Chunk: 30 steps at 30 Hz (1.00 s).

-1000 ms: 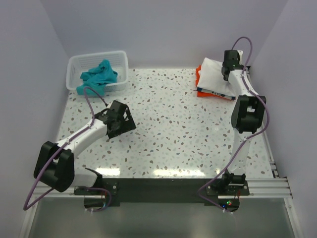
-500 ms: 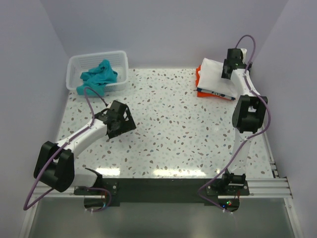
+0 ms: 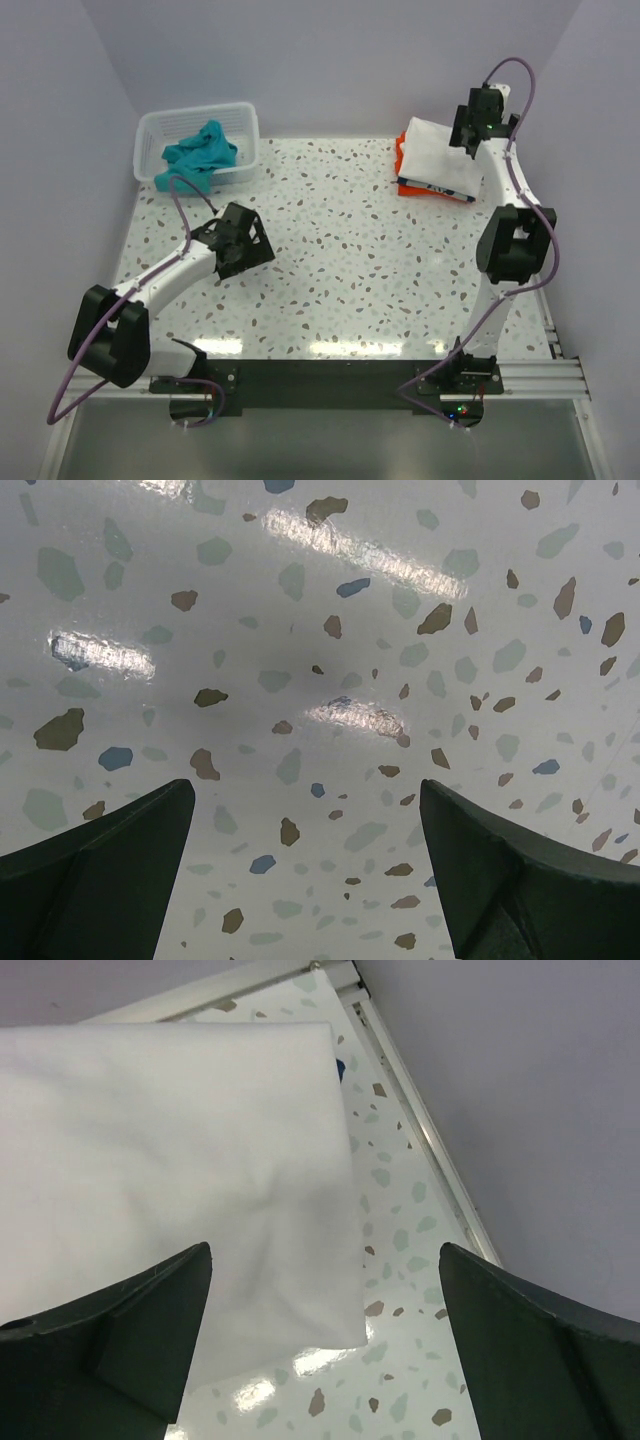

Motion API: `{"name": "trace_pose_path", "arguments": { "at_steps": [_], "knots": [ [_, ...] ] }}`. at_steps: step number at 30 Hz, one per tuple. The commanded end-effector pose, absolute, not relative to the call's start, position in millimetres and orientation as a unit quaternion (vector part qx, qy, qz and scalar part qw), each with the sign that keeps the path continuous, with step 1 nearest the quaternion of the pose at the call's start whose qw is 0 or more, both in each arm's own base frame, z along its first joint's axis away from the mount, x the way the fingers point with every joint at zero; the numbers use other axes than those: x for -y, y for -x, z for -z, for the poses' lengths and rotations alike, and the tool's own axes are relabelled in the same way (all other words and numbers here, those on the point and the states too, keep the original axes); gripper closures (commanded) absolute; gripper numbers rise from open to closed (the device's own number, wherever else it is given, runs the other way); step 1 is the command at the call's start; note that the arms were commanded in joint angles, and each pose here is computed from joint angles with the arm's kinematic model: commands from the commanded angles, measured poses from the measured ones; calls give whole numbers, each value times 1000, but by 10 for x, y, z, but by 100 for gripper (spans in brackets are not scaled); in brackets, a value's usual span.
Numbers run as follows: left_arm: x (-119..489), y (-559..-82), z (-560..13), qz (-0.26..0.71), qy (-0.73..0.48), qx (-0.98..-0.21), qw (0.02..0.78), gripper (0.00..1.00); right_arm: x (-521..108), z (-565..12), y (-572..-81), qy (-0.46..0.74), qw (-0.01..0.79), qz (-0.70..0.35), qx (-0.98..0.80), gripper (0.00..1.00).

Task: Fold and stack the t-shirts
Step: Neatly place the folded tshirt to the corner, then reset both grippers

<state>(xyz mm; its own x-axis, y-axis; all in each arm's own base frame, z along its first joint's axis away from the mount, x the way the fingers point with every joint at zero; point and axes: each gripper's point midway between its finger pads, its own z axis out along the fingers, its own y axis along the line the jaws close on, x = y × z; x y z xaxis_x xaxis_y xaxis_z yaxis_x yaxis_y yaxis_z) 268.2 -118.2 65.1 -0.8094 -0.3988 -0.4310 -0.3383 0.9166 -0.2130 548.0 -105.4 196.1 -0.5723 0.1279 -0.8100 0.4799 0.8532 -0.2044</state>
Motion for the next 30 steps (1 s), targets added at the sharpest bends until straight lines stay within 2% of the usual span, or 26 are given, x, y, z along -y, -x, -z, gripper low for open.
{"name": "trace_pose_path", "arguments": {
  "at_steps": [1, 9, 17, 24, 26, 30],
  "knots": [
    [1229, -2915, -958, 88, 194, -932, 292, 0, 849, -2574, -5351, -172, 485, 175, -839, 1],
    [1066, -2908, -1296, 82, 217, -909, 345, 0, 546, -2898, -4710, -176, 503, 146, -834, 1],
    [737, -2682, -1475, 53, 263, -881, 390, 0, -79, -2517, -3868, -157, 497, 78, -850, 1],
    [575, -2466, -1522, 52, 292, -865, 406, 0, -257, -1733, -3071, -187, 465, -19, -865, 1],
    [533, -2420, -1533, 51, 301, -859, 410, 0, -316, -1791, -2944, -175, 483, -48, -857, 1],
    [484, -2331, -1464, 47, 314, -858, 404, 0, -297, -1531, -2649, -168, 456, -47, -873, 1]
  ]
}}
